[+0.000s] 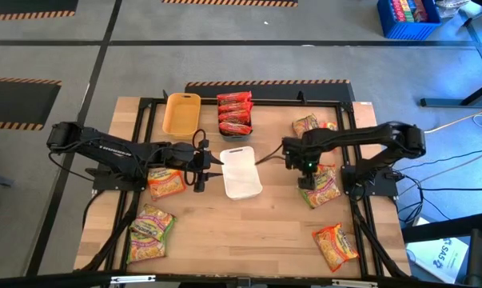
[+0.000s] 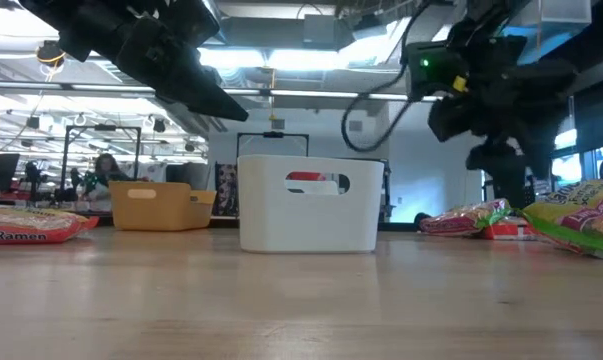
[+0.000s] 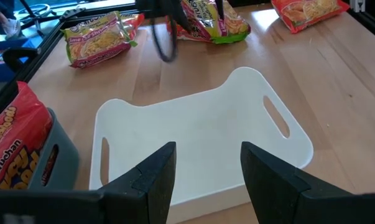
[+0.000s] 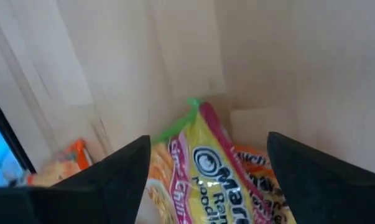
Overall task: Sort Maruchan noodles
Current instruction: Put the green noodle pack into the white bin
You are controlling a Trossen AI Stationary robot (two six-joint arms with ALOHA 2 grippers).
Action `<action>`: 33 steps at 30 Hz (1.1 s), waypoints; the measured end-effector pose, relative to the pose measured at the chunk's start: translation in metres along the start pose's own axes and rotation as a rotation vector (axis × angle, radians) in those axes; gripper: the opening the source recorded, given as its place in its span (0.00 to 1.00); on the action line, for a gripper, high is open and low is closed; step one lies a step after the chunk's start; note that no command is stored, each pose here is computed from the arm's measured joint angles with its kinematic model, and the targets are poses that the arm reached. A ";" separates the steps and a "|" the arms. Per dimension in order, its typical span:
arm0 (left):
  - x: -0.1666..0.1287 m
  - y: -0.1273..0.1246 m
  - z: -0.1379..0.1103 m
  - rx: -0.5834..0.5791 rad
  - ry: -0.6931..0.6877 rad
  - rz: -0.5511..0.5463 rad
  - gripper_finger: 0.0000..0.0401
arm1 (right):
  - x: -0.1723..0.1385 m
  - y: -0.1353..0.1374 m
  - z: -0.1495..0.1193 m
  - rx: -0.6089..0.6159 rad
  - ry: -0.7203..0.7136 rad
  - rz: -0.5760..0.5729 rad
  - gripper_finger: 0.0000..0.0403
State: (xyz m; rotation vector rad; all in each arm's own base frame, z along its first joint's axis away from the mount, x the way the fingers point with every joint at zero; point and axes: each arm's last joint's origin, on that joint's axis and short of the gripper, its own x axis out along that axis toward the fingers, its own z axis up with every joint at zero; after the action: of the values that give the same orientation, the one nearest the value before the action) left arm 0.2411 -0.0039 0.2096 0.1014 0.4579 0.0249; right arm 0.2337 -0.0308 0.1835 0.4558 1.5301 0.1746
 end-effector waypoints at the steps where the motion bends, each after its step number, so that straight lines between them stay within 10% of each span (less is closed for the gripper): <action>1: 0.000 0.000 0.000 0.000 -0.001 0.000 0.43 | 0.003 0.000 0.000 -0.003 0.016 -0.002 0.74; 17: 0.000 0.000 0.000 0.000 -0.001 0.000 0.43 | 0.035 -0.006 0.004 0.033 0.212 0.051 0.61; 33: 0.000 0.000 0.000 0.007 -0.001 0.001 0.43 | 0.040 -0.007 0.004 -0.001 0.242 0.094 0.03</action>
State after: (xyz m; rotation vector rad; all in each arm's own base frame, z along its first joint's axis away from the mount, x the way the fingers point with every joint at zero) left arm 0.2411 -0.0038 0.2096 0.1084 0.4573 0.0240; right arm 0.2387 -0.0225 0.1434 0.5211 1.7457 0.3127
